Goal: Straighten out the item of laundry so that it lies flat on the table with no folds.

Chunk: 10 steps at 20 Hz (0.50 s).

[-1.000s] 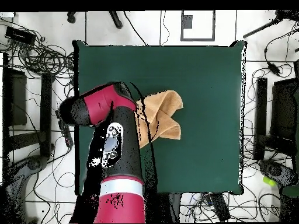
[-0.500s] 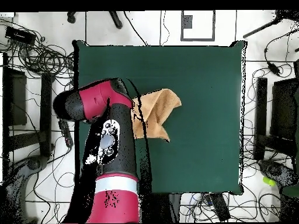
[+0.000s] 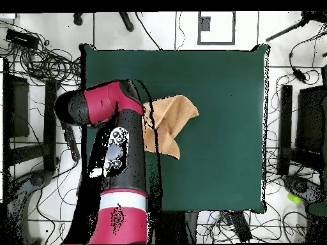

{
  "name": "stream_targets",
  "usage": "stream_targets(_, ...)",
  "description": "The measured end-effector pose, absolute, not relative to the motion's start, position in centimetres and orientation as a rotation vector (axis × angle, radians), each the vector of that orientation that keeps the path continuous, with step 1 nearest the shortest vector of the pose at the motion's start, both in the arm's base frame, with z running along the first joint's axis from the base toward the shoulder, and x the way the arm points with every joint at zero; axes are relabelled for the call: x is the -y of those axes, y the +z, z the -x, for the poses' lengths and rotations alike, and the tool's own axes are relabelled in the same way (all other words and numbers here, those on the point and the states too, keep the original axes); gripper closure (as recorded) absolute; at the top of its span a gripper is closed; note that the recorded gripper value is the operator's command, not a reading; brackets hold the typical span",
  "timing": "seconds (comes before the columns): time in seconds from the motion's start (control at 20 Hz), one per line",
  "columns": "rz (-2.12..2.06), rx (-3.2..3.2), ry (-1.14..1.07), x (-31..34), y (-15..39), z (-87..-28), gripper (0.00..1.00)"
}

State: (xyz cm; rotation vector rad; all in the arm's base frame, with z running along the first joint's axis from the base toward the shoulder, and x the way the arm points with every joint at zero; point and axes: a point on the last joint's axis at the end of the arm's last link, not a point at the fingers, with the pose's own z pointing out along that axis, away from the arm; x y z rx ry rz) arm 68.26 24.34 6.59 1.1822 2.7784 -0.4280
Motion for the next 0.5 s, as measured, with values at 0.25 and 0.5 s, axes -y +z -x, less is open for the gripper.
stream_targets(0.25, -1.188, -2.775, -0.428, -24.76, 6.73, -68.15, 1.00)
stream_targets(0.5, -1.209, -2.766, -0.422, -24.41, 7.36, -68.29, 1.00)
